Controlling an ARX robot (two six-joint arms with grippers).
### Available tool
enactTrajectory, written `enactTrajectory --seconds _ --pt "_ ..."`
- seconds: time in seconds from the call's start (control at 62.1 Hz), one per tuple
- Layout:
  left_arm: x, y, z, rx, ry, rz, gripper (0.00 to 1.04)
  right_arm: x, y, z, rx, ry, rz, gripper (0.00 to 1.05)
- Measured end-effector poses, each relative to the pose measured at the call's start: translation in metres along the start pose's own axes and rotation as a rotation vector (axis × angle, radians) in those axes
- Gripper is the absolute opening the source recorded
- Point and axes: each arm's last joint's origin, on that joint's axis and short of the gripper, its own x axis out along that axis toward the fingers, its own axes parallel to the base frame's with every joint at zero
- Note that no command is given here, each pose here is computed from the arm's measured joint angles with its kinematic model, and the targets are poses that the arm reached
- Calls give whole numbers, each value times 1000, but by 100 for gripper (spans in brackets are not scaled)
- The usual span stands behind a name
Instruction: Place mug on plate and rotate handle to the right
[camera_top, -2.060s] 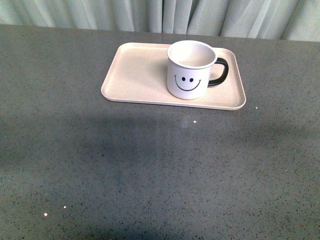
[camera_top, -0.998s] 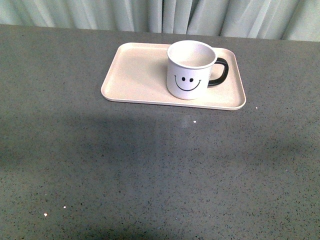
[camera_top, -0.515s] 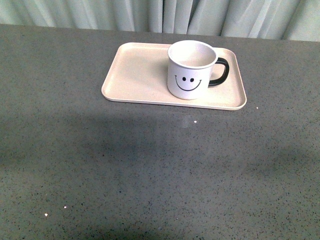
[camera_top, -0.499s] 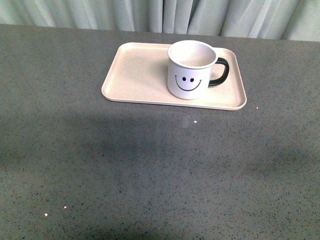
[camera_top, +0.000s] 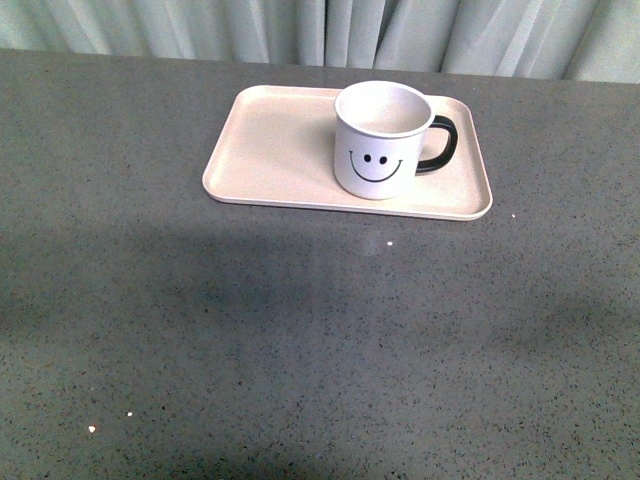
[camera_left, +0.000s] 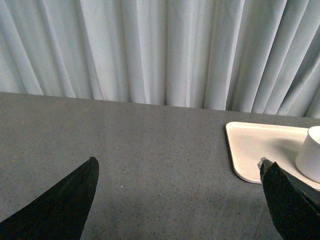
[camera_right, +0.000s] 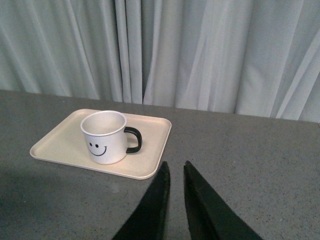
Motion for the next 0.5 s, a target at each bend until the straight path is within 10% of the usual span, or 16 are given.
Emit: enactTrajectory --seconds 0.386,0.499 --pt "0 0 0 0 0 0 95 0 0 0 0 0 0 95" --pt "0 0 0 0 0 0 95 0 0 0 0 0 0 95"
